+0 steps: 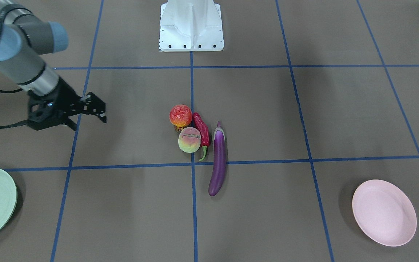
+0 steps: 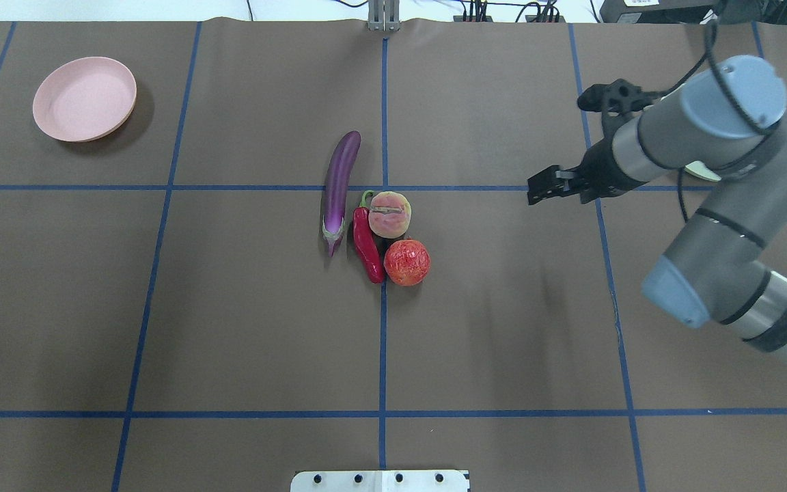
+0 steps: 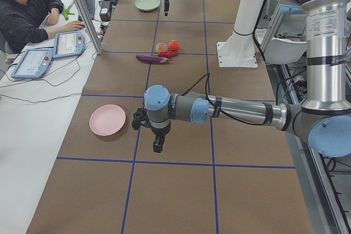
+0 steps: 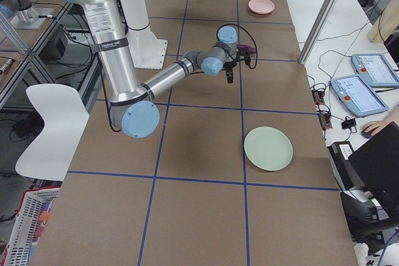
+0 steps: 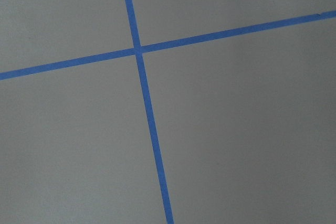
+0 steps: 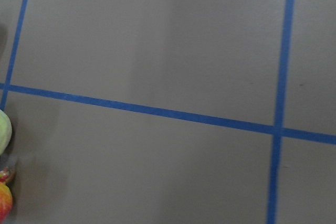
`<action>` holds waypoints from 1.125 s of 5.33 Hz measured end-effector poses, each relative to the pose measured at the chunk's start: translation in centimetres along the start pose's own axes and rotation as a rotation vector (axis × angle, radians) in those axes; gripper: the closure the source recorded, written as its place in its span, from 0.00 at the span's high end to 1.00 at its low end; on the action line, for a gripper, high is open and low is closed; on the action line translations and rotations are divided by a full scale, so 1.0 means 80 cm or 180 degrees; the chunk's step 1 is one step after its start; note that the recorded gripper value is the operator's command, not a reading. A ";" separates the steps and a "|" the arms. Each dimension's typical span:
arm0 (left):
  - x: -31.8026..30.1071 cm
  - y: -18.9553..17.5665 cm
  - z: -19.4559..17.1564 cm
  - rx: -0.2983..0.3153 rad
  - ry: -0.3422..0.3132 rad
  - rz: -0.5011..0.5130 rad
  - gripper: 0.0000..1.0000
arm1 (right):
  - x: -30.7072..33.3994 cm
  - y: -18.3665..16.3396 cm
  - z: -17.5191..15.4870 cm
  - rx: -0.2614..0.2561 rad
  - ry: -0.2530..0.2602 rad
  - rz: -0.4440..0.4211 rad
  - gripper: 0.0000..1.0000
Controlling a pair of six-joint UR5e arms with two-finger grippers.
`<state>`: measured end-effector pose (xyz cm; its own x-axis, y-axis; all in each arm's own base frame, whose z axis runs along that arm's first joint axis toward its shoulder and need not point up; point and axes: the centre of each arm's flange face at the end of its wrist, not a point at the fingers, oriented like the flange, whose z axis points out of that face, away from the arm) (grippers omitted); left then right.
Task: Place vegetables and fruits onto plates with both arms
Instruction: 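Move the right gripper down onto the pomegranate and grasp it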
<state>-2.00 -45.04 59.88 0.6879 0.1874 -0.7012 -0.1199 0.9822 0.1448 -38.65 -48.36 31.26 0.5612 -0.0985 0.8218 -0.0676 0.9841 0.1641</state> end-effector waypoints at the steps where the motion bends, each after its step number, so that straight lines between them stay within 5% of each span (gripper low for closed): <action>1: 0.000 0.000 0.000 -0.0002 0.0000 -0.0001 1.00 | -0.092 0.022 0.025 0.0007 0.0160 0.0084 1.00; 4: -0.003 0.000 0.004 -0.0015 0.0001 -0.0008 1.00 | -0.255 0.059 0.074 0.0093 0.0521 0.0096 0.99; 6: -0.004 0.000 0.005 -0.0019 0.0001 -0.0012 1.00 | -0.275 0.072 0.106 0.0130 0.0672 0.0021 0.99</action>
<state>-1.92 -45.14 60.41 0.6881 0.1837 -0.7020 -0.1215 0.9829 0.1381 -58.36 -41.80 18.73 0.7206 -0.0547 0.6912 -0.1028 0.9774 0.1845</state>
